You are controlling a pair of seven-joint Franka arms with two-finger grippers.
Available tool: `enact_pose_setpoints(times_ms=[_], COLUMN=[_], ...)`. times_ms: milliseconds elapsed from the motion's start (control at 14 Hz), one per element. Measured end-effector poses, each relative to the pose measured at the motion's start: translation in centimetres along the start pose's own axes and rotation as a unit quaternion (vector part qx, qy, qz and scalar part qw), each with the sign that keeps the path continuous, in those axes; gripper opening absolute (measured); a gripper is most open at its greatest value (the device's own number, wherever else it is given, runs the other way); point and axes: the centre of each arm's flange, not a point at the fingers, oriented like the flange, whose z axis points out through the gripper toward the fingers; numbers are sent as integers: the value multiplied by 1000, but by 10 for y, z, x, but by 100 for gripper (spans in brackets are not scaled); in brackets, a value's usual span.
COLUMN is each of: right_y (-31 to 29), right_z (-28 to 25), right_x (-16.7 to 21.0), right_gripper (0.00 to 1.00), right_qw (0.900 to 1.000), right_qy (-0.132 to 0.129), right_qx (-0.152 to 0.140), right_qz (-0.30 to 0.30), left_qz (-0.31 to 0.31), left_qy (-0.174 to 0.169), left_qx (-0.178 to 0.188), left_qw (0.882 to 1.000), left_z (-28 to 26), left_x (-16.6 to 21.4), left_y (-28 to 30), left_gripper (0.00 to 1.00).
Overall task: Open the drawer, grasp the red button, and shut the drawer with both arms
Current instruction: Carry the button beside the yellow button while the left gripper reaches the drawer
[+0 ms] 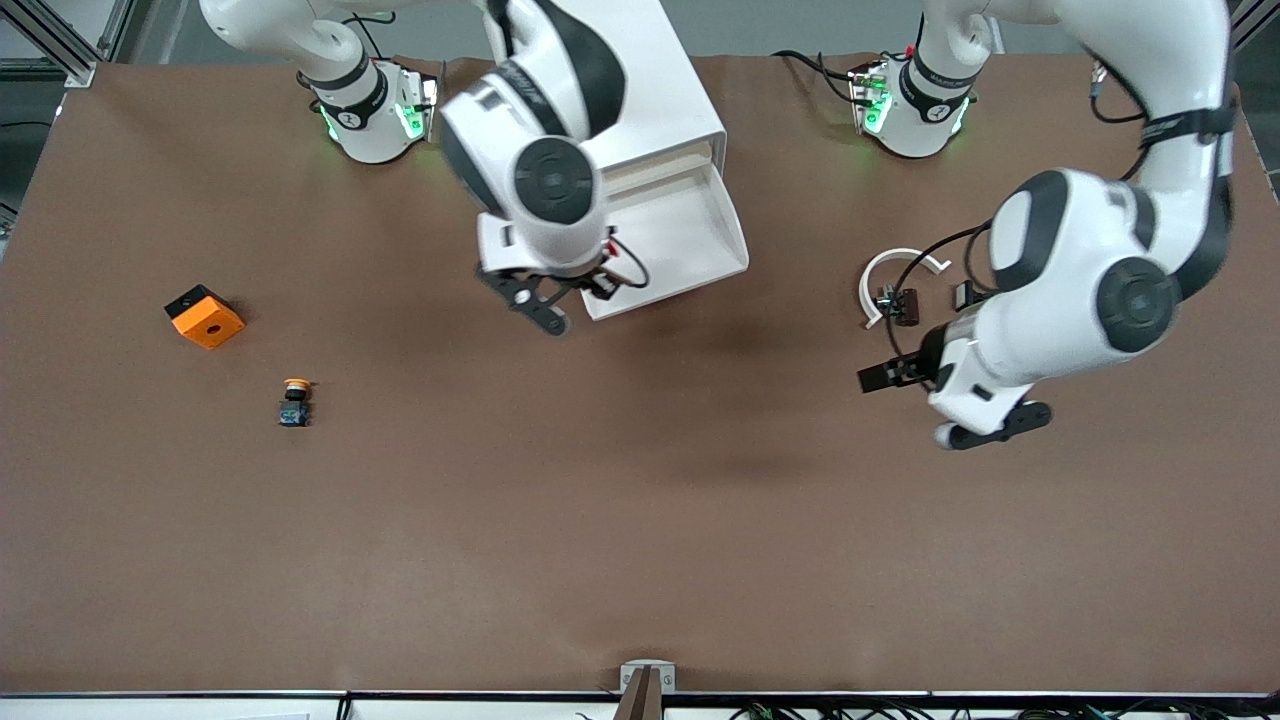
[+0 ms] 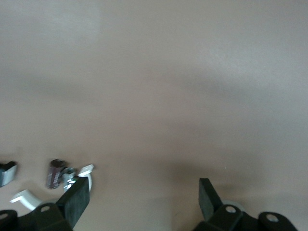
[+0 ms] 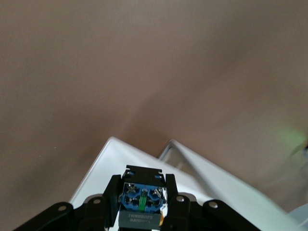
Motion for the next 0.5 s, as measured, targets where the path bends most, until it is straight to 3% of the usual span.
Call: enact_pose_setpoints(times_ms=[286,500], right_y=[85,136], right_z=[-32,-26], right_x=[136,216], right_gripper=[41,41], right_qw=[992,978], right_qy=[-12,13], right_qx=[13,5], right_qz=[-127,-206], left_qz=[-25,-56], left_qy=[-33,-49], left_qx=[43,65], left_qw=[998,995], left_z=[86,126], left_x=[-47,-89], left_y=[80,122], left_gripper=[100,100])
